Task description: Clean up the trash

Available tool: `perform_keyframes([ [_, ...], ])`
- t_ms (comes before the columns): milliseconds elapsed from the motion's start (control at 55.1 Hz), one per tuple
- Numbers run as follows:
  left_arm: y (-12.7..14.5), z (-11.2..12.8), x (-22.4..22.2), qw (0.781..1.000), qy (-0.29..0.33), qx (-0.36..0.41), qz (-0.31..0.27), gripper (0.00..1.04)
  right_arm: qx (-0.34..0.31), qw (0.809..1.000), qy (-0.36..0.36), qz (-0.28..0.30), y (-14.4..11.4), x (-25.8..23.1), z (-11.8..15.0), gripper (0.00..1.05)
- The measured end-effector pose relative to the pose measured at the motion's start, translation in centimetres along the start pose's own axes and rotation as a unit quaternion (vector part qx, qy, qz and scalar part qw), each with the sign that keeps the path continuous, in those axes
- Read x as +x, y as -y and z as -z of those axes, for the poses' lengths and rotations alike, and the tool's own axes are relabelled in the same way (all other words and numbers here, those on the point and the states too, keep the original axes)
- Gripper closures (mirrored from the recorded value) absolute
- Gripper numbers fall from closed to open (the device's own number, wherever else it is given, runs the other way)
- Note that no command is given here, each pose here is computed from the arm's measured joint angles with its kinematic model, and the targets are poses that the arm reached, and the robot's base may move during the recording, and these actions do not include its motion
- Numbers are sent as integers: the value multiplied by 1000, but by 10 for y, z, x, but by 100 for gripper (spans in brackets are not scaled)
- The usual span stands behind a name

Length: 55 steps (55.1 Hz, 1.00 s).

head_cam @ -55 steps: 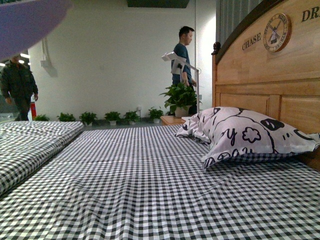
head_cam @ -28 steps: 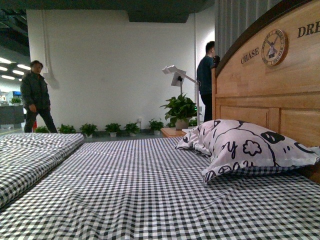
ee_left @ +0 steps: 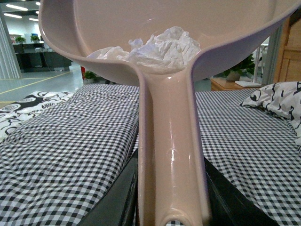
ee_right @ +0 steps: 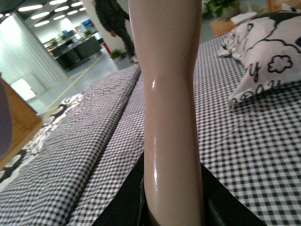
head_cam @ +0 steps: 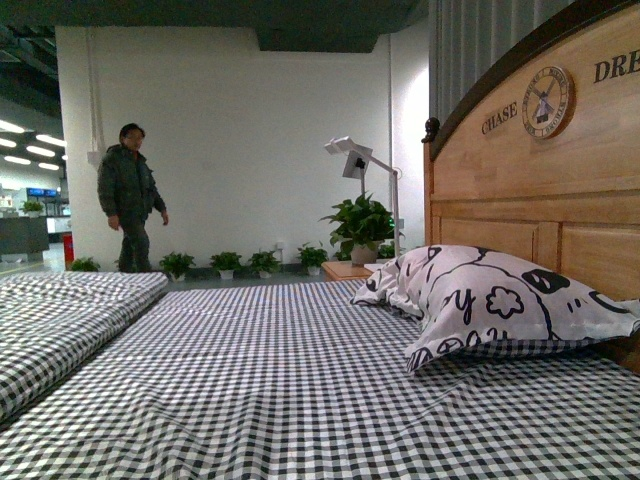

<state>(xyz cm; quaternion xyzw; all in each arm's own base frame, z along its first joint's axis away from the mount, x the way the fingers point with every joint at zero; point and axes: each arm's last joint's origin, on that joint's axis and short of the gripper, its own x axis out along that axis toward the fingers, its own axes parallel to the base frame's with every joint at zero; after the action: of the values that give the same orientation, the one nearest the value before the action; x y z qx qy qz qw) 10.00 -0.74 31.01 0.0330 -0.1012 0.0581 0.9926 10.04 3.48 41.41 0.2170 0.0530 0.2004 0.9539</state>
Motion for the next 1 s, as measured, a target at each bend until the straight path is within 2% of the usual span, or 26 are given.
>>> perform_keyframes([
  [997, 0, 0, 0, 1000, 2, -2, -1, 77, -2, 1000, 0, 1, 0, 0, 0, 85],
])
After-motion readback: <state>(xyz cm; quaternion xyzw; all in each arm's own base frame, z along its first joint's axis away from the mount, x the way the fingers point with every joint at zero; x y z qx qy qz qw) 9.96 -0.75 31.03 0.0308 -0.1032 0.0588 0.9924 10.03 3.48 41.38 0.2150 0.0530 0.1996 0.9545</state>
